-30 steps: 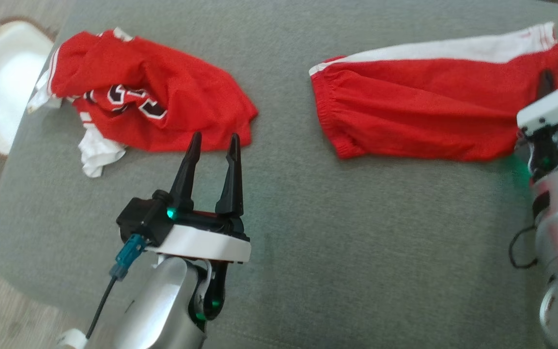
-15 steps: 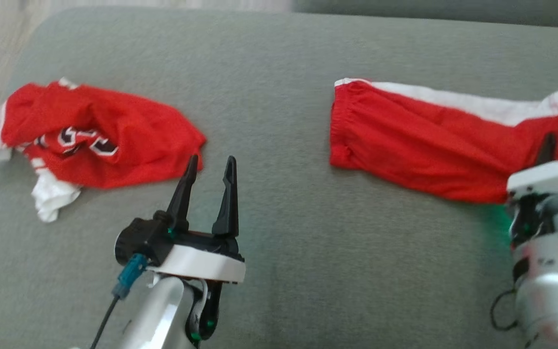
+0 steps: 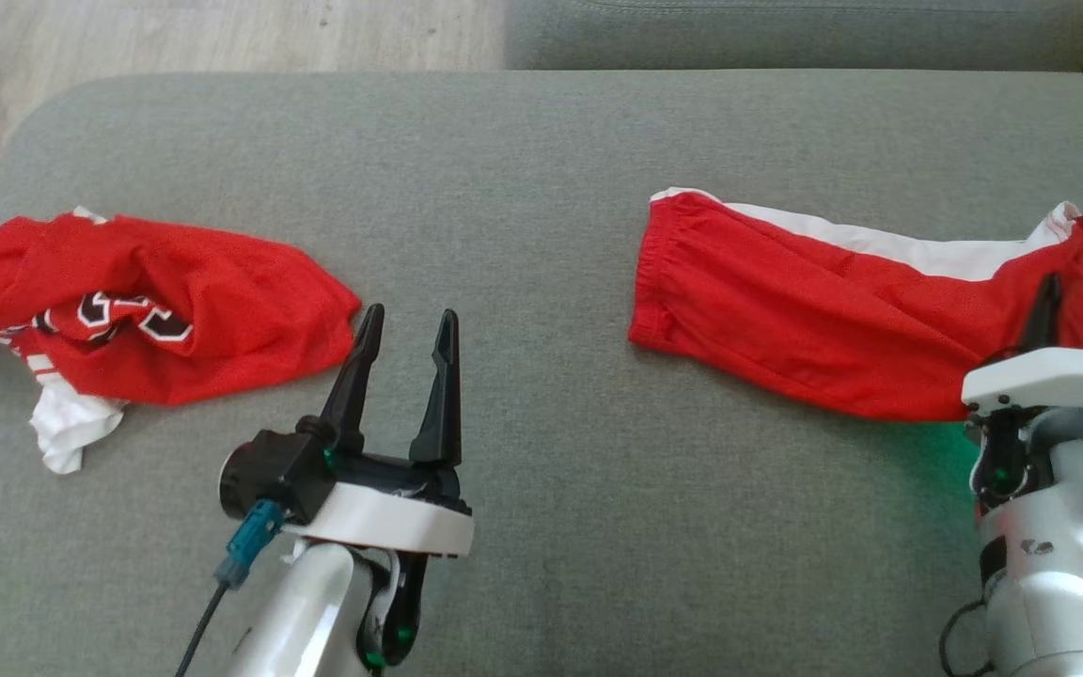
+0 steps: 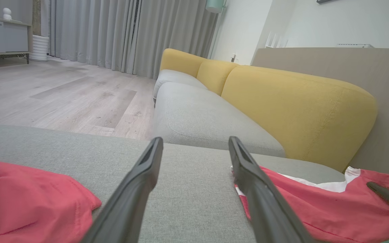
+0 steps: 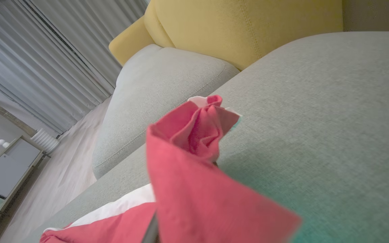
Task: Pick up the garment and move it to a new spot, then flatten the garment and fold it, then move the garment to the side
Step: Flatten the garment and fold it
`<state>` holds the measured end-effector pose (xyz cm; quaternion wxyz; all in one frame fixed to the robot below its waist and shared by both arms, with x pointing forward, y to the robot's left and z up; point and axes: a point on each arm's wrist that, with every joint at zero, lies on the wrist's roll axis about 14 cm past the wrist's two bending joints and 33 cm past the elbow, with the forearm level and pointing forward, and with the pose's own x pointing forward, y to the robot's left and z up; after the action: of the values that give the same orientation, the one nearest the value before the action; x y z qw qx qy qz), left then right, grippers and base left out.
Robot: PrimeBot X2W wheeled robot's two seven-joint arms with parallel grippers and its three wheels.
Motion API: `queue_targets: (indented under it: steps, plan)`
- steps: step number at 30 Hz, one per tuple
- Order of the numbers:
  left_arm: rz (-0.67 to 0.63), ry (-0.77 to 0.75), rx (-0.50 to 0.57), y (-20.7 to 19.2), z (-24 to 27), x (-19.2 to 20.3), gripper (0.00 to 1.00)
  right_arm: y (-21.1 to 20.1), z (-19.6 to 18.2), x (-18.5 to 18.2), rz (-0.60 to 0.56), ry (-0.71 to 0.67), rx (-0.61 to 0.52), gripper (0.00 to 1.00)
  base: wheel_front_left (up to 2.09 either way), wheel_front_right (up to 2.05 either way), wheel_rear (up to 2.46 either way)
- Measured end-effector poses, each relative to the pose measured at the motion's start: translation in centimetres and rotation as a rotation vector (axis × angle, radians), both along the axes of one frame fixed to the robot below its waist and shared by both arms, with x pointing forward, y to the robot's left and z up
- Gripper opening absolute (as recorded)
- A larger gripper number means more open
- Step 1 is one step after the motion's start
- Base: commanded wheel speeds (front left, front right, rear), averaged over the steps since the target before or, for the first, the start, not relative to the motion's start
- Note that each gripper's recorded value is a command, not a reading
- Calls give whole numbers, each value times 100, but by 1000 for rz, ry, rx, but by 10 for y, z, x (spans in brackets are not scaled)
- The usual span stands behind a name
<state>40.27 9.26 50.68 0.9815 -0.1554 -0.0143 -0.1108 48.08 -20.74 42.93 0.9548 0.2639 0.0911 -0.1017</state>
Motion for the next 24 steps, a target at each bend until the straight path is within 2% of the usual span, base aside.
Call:
queue_targets:
  steps: [6,13,24]
  plan:
    - [30,6,5,11,-2,-3,100,20,14,15,58,-46,-18,0,0,0,0]
    - [80,17,9,27,-4,-12,100,80,34,31,225,-103,-4,0,0,0,0]
    - [146,11,7,49,0,-26,100,174,37,17,504,-104,4,0,0,0,0]
